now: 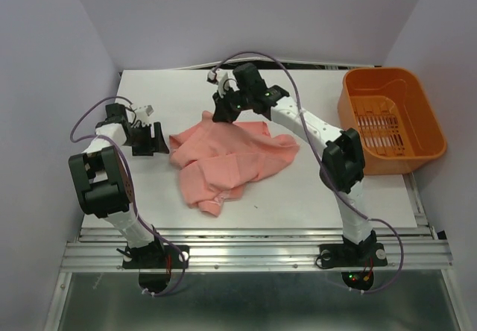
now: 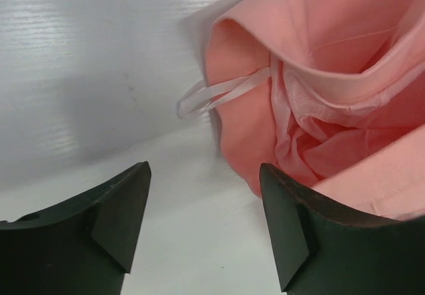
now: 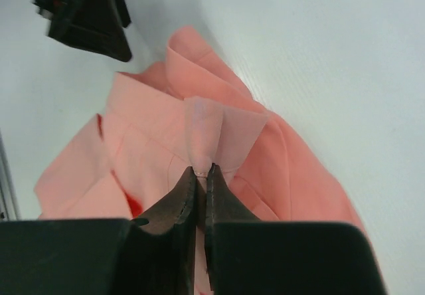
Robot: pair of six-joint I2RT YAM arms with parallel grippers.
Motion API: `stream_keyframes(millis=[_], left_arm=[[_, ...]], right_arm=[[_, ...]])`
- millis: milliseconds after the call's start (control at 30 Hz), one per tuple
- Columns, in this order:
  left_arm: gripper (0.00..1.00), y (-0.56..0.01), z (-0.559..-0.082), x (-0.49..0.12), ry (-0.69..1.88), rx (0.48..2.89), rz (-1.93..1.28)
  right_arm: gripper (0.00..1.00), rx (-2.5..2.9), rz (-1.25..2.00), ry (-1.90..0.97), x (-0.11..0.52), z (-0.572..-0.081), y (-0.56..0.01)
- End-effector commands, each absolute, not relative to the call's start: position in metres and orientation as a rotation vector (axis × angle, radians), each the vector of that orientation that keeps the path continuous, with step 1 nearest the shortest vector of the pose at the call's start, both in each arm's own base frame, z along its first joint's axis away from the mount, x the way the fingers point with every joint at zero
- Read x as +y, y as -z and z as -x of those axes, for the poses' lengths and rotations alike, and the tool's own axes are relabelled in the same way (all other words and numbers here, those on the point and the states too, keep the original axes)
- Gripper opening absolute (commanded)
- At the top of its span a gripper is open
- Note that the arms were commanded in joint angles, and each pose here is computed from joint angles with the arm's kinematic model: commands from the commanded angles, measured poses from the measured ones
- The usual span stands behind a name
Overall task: Fold and stack the skirts
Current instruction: Flatten the skirt out
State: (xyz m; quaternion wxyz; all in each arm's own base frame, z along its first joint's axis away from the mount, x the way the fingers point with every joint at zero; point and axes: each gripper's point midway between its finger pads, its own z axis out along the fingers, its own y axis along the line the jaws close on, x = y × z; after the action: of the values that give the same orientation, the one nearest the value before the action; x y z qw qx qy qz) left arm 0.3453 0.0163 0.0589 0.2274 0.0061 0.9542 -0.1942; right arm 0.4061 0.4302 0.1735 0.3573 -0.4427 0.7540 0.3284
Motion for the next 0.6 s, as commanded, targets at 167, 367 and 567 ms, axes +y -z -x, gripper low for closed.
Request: stream_keyframes(millis=[167, 367, 567], left_arm=[[0.85, -0.115, -0.38, -0.004, 0.71, 2.366, 0.067], [0.84, -0.137, -0.379, -0.02, 0.946, 2.187, 0.068], [0.82, -0.143, -0.363, -0.032, 0.912, 2.037, -0.406]], right_arm=[[0.01, 1.516, 1.225, -0.836, 0.392, -0.346, -0.365], [0.01, 1.44, 1.221, -0.726, 0.371, -0.338, -0.397], [0.01, 1.412, 1.239, -0.647, 0.363, -0.342, -0.401]])
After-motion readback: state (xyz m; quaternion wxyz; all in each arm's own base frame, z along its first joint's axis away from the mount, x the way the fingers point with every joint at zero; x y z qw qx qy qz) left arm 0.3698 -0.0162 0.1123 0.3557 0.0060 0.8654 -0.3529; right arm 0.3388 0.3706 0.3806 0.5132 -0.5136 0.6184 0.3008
